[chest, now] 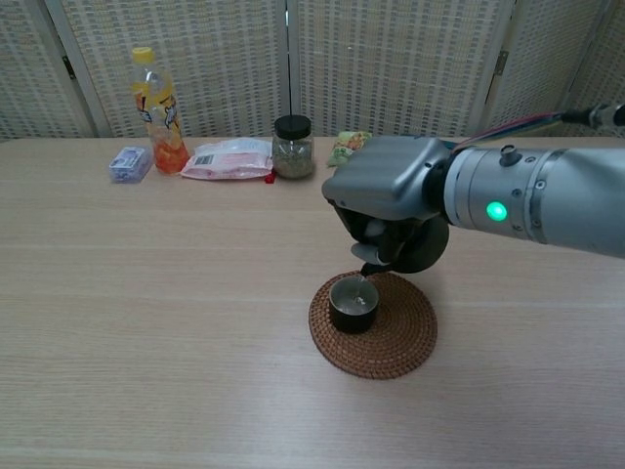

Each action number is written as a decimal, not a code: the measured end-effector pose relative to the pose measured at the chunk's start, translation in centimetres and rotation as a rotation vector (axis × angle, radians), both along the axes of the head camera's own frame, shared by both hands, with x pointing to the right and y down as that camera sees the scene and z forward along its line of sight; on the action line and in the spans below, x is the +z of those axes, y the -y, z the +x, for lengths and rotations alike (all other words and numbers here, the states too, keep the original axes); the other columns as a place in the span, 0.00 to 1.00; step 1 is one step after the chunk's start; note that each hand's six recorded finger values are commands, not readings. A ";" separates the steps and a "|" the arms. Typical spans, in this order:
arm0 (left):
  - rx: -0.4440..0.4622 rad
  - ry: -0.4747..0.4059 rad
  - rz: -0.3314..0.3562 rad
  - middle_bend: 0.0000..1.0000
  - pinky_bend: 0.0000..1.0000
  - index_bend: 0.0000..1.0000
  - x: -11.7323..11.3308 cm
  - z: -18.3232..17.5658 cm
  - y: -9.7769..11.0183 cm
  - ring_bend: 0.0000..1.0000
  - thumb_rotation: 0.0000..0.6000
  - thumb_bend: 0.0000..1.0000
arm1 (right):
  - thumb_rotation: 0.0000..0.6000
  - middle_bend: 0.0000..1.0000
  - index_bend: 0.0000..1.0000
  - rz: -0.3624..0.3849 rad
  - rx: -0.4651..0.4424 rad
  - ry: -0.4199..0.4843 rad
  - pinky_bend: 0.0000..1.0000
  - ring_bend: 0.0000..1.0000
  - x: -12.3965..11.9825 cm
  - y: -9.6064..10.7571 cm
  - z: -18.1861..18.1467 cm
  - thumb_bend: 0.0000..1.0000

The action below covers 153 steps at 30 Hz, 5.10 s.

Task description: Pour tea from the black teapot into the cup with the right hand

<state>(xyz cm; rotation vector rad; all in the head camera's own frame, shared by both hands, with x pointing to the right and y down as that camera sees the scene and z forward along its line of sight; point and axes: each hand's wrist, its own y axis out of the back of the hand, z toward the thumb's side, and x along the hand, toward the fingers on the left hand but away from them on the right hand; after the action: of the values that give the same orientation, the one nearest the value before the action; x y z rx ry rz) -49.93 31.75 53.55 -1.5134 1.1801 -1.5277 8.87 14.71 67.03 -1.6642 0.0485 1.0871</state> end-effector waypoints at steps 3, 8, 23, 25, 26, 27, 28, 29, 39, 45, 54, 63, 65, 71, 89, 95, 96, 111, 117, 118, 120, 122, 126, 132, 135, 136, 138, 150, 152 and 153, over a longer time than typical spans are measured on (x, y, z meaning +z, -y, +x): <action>-0.001 0.001 0.001 0.07 0.01 0.15 0.0 0.0 0.0 0.09 1.00 0.29 | 0.93 1.00 1.00 -0.001 -0.001 -0.001 0.56 0.97 0.0 -0.1 0.0 0.74; -0.002 0.003 0.000 0.07 0.01 0.15 -0.1 -0.1 -0.1 0.09 1.00 0.29 | 0.93 1.00 1.00 -0.004 0.000 -0.001 0.56 0.97 0.1 -0.1 0.0 0.74; 0.002 0.006 -0.002 0.07 0.01 0.15 -0.1 0.0 0.0 0.09 1.00 0.29 | 0.93 1.00 1.00 -0.072 0.087 0.064 0.56 0.97 0.2 -0.1 0.6 0.73; 0.004 0.007 -0.003 0.07 0.01 0.15 -0.2 0.0 0.0 0.09 1.00 0.29 | 0.92 1.00 1.00 -0.091 0.112 0.081 0.56 0.97 0.2 -0.1 0.8 0.73; 0.005 0.007 -0.003 0.07 0.01 0.15 -0.2 0.0 0.0 0.09 1.00 0.29 | 0.92 1.00 1.00 -0.103 0.129 0.091 0.56 0.97 0.2 0.0 1.0 0.73; 0.007 0.007 -0.003 0.07 0.01 0.15 -0.2 0.1 0.0 0.09 1.00 0.29 | 0.93 1.00 1.00 -0.111 0.141 0.099 0.56 0.97 0.1 0.0 1.1 0.73; 0.008 0.007 -0.003 0.07 0.01 0.15 -0.2 0.1 0.1 0.09 1.00 0.29 | 0.93 1.00 1.00 -0.120 0.154 0.107 0.56 0.97 0.1 0.1 1.3 0.72; 0.009 0.007 -0.003 0.07 0.01 0.15 -0.2 0.1 0.1 0.09 1.00 0.29 | 0.93 1.00 1.00 -0.132 0.172 0.117 0.56 0.97 0.0 0.1 1.5 0.72; 0.020 0.000 -0.005 0.07 0.01 0.15 -0.1 0.6 0.3 0.09 1.00 0.29 | 0.93 1.00 1.00 -0.240 0.349 0.196 0.56 0.97 -0.7 1.3 4.6 0.71; 0.029 -0.005 -0.014 0.07 0.01 0.15 0.1 0.9 0.3 0.09 1.00 0.29 | 0.93 1.00 1.00 -0.284 0.464 0.239 0.56 0.96 -1.1 2.5 7.2 0.66; 0.040 -0.013 -0.026 0.07 0.01 0.15 0.5 1.3 0.3 0.09 1.00 0.29 | 0.93 1.00 1.00 -0.300 0.620 0.271 0.56 0.96 -0.4 4.4 12.2 0.63; 0.048 -0.013 -0.035 0.07 0.01 0.15 0.8 1.8 0.3 0.09 1.00 0.29 | 0.93 1.00 1.00 -0.270 0.690 0.241 0.56 0.96 1.4 5.0 16.7 0.62; 0.049 -0.015 -0.039 0.07 0.01 0.15 0.9 1.9 0.3 0.09 1.00 0.29 | 0.93 1.00 1.00 -0.264 0.694 0.234 0.56 0.96 1.8 4.9 17.3 0.62; 0.053 -0.016 -0.047 0.07 0.01 0.15 1.2 2.1 0.3 0.09 1.00 0.29 | 0.93 1.00 1.00 -0.258 0.718 0.239 0.56 0.96 2.9 4.8 18.3 0.57; 0.052 -0.011 -0.046 0.07 0.01 0.15 1.1 2.2 0.4 0.09 1.00 0.29 | 0.93 1.00 1.00 -0.289 0.714 0.258 0.27 0.96 4.2 4.2 17.9 0.14; 0.053 -0.013 -0.047 0.07 0.01 0.15 1.2 2.2 0.4 0.09 1.00 0.29 | 0.93 1.00 1.00 -0.284 0.698 0.249 0.15 0.96 4.2 4.1 17.8 0.14; 0.053 -0.013 -0.048 0.07 0.01 0.15 1.2 2.2 0.4 0.09 1.00 0.29 | 0.93 1.00 1.00 -0.283 0.697 0.248 0.15 0.96 4.2 4.1 17.8 0.14; 0.055 -0.018 -0.056 0.07 0.01 0.15 1.4 2.3 0.3 0.09 1.00 0.29 | 0.93 0.99 1.00 -0.238 0.648 0.183 0.15 0.91 4.9 3.7 18.2 0.05; 0.052 -0.018 -0.059 0.07 0.01 0.15 1.4 2.2 0.2 0.09 1.00 0.29 | 0.93 0.97 1.00 -0.232 0.645 0.164 0.15 0.88 5.3 3.4 18.5 0.04; 0.053 -0.017 -0.059 0.07 0.01 0.15 1.5 2.2 0.2 0.09 1.00 0.29 | 0.93 0.97 1.00 -0.231 0.644 0.161 0.15 0.88 5.3 3.3 18.6 0.04; 0.053 -0.017 -0.060 0.07 0.01 0.15 1.5 2.2 0.2 0.09 1.00 0.29 | 0.93 0.96 1.00 -0.228 0.642 0.155 0.15 0.87 5.5 3.3 18.7 0.04; 0.053 -0.016 -0.061 0.07 0.01 0.15 1.5 2.2 0.1 0.09 1.00 0.29 | 0.93 0.95 1.00 -0.226 0.640 0.149 0.15 0.86 5.6 3.2 18.7 0.04; 0.052 -0.016 -0.062 0.07 0.01 0.15 1.5 2.2 0.1 0.09 1.00 0.29 | 0.93 0.93 1.00 -0.224 0.635 0.137 0.14 0.83 5.8 3.1 18.7 0.04; 0.050 -0.014 -0.060 0.07 0.01 0.15 1.4 2.1 0.1 0.09 1.00 0.29 | 0.93 0.84 0.93 -0.225 0.625 0.117 0.13 0.72 6.1 2.8 18.6 0.04; 0.049 -0.013 -0.060 0.07 0.01 0.15 1.4 2.1 0.1 0.09 1.00 0.29 | 0.93 0.76 0.82 -0.223 0.618 0.110 0.13 0.64 6.1 2.7 18.6 0.04; 0.048 -0.013 -0.060 0.07 0.01 0.15 1.4 2.0 0.1 0.09 1.00 0.29 | 0.93 0.73 0.78 -0.222 0.616 0.108 0.13 0.61 6.1 2.7 18.6 0.04; 0.048 -0.013 -0.061 0.07 0.01 0.15 1.4 2.0 0.1 0.09 1.00 0.29 | 0.93 0.68 0.72 -0.217 0.610 0.105 0.12 0.55 6.0 2.6 18.5 0.04; 0.052 -0.018 -0.060 0.07 0.01 0.15 1.4 2.1 0.1 0.09 1.00 0.29 | 0.92 0.32 0.32 -0.184 0.599 0.122 0.09 0.22 4.3 2.6 18.5 0.02; 0.053 -0.019 -0.060 0.07 0.01 0.15 1.4 2.2 0.1 0.09 1.00 0.29 | 0.91 0.26 0.28 -0.170 0.595 0.120 0.07 0.17 3.9 2.7 18.5 0.02; 0.053 -0.019 -0.060 0.07 0.01 0.15 1.4 2.2 0.1 0.09 1.00 0.29 | 0.91 0.23 0.26 -0.164 0.593 0.119 0.06 0.15 3.8 2.7 18.6 0.02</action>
<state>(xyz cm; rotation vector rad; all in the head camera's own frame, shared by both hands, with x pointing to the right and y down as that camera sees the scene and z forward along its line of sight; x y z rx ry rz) -47.77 31.62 54.96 -1.5892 1.1054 -1.5285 27.43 12.01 70.82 -1.9469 -0.4715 1.4447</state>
